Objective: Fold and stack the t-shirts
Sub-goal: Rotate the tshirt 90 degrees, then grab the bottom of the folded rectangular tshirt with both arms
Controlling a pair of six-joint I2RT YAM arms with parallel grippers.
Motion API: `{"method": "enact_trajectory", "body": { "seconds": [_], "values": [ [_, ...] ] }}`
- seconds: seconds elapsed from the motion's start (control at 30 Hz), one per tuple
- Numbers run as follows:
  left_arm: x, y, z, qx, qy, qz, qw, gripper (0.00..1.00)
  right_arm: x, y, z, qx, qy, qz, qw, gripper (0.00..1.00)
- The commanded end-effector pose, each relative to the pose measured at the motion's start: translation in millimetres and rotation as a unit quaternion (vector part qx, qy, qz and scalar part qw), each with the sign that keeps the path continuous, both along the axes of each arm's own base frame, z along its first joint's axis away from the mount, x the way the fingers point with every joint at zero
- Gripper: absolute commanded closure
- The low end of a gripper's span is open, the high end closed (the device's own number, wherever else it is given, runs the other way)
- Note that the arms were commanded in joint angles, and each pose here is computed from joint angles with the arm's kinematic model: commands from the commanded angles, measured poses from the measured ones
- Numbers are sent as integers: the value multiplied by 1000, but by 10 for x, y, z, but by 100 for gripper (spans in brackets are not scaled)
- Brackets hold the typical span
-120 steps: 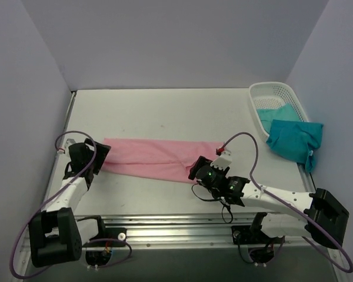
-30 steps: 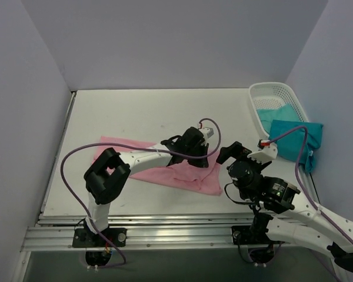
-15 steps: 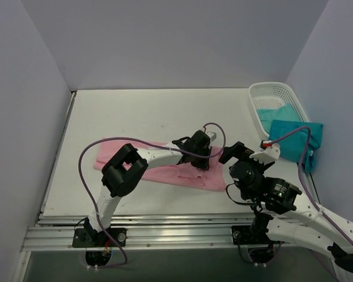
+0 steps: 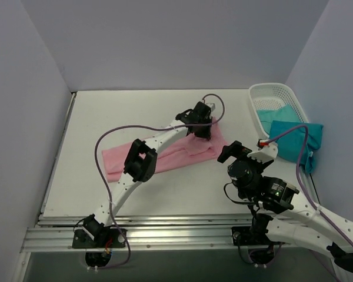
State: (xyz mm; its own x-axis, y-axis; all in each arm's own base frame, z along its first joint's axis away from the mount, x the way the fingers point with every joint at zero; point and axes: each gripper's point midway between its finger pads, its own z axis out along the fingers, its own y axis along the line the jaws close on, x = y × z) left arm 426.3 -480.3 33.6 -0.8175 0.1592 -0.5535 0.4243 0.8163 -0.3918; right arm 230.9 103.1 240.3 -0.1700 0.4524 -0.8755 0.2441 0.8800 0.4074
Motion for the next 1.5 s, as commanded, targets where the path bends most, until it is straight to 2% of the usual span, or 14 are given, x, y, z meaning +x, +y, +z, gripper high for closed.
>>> {"method": "enact_trajectory", "body": {
  "seconds": [0.0,0.13,0.27,0.43,0.53,0.57,0.6,0.9,1.0,1.03,1.1,1.13,1.2,1.47],
  "values": [
    [607,663,27,29,15,59,998,98,59,-10,56,-2,-13,-13,1000,2],
    [1383,1238,179,-49,3,140,989,96,93,51,-5,-7,-4,-7,1000,2],
    [2141,2117,83,-142,1,247,959,94,129,138,-38,-4,-1,2,1000,2],
    [2701,3043,878,-199,-89,316,923,89,160,256,-137,-1,10,16,1000,2],
    [2772,3222,1685,-253,-171,303,903,42,169,289,-205,-1,16,16,1000,2],
    [2747,3243,1844,-261,-183,298,900,12,172,305,-219,1,16,17,1000,2],
    [2711,3244,2015,-267,-195,291,898,5,175,316,-233,1,18,18,1000,2],
    [1975,3129,3659,-344,-275,182,879,6,245,627,-358,4,26,51,998,2],
    [1811,3324,3595,-308,-282,228,879,6,327,848,-410,5,30,74,997,2],
    [1569,3431,3906,-305,-306,240,869,6,348,969,-394,17,31,92,995,2],
    [1451,3676,3441,-255,-283,303,874,6,408,1203,-436,21,36,122,992,1],
    [1181,3771,3677,-252,-306,314,862,6,451,1338,-384,42,26,139,989,1],
    [846,3968,3298,-221,-284,360,861,6,469,1597,-505,52,44,186,980,1],
    [-266,4359,2146,-116,-212,445,863,6,566,2467,-948,83,98,290,948,1]
  ]
}}
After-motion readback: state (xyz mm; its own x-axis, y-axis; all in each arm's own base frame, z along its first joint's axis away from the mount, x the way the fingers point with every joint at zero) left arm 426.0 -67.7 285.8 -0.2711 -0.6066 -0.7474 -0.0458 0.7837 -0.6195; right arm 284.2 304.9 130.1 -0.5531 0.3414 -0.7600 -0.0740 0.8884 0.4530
